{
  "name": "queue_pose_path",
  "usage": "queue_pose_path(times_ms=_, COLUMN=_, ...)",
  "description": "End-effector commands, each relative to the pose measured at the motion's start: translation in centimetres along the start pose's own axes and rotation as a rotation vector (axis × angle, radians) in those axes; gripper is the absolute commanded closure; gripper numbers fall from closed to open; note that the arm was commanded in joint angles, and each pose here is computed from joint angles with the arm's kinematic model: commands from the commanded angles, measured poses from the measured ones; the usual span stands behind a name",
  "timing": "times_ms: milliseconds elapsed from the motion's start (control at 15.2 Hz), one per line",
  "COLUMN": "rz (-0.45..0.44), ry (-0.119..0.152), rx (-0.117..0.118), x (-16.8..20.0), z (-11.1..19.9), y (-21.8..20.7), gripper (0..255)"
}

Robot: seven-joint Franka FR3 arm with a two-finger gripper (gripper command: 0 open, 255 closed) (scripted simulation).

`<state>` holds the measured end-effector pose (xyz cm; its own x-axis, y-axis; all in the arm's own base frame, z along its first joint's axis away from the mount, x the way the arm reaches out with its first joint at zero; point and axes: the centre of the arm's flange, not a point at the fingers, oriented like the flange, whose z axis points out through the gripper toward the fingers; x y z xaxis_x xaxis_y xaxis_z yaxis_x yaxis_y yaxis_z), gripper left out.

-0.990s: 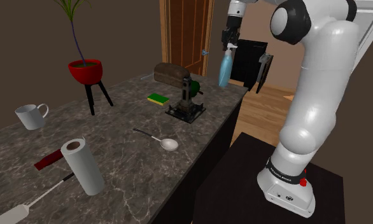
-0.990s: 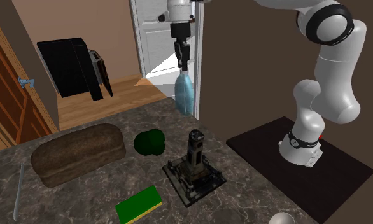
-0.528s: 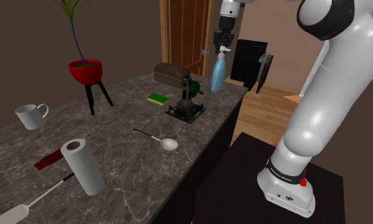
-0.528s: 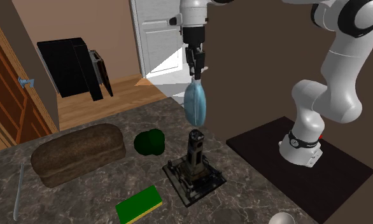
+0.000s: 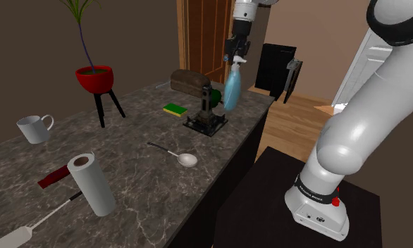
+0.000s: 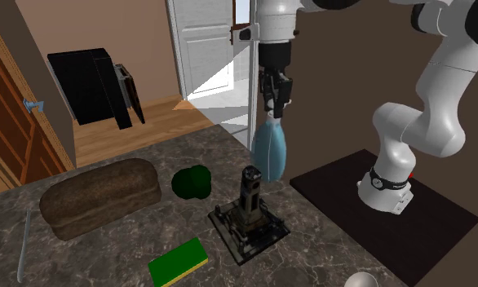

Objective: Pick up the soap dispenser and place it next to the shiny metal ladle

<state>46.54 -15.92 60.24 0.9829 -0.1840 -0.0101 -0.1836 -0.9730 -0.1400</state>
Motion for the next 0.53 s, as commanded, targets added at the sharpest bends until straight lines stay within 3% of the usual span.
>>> queue_pose_path(times_ms=0, rz=0.002, ry=0.001, rx=0.0, x=-0.6, z=0.0, y=-2.4, gripper=255)
queue_pose_path(times_ms=462, rz=0.002, ry=0.001, rx=0.0, x=-3.0, z=1.3, y=-11.2, gripper=255)
